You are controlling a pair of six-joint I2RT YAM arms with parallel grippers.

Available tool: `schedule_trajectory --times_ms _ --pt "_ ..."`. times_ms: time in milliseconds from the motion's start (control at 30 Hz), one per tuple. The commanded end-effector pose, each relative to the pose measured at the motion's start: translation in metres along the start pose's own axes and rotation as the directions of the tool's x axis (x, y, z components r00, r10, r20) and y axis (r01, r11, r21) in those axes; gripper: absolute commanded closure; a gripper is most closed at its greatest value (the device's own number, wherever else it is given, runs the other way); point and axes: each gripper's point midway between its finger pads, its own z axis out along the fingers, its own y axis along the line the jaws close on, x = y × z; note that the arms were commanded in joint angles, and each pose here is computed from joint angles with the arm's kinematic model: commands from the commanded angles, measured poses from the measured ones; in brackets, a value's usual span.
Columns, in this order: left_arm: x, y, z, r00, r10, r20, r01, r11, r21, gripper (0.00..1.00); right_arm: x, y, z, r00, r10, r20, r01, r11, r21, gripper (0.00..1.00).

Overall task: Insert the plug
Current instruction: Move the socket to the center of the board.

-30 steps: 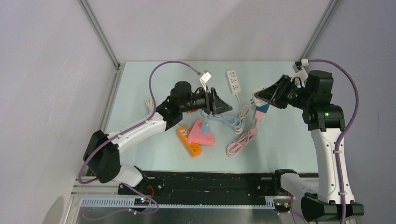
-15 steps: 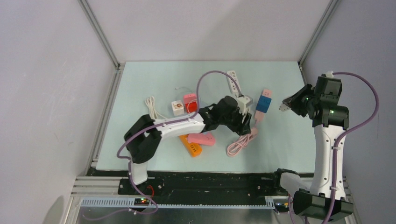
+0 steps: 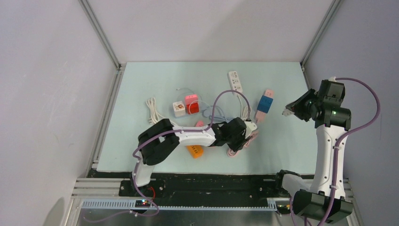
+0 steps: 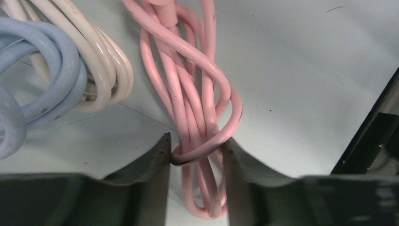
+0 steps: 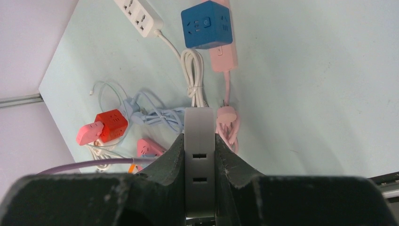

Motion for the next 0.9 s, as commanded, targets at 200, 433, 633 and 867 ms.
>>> schedule_trajectory --times_ms 200,433,633,867 --pt "0.073 0.012 -0.041 0.982 0.071 -0.175 -0.078 0.996 -0.034 1.00 0.005 0.001 0.018 0.998 -0.011 -0.060 0.011 1.000 0.003 1.00" --pt "0.106 0.001 -0.077 0.981 0.019 -0.192 -0.021 1.000 -0.011 0.96 0.037 0.015 0.040 0.992 -0.010 -0.127 0.013 1.000 0.029 1.00" --pt "0.116 -0.001 -0.100 0.984 0.001 -0.178 -0.006 1.000 -0.029 0.72 0.063 0.029 0.058 0.987 0.019 -0.160 -0.012 0.999 0.044 1.00" --pt "0.058 -0.004 -0.133 1.000 -0.008 0.007 0.008 0.999 -0.044 0.23 0.079 0.034 0.089 0.986 0.035 -0.166 -0.015 0.993 0.121 1.00"
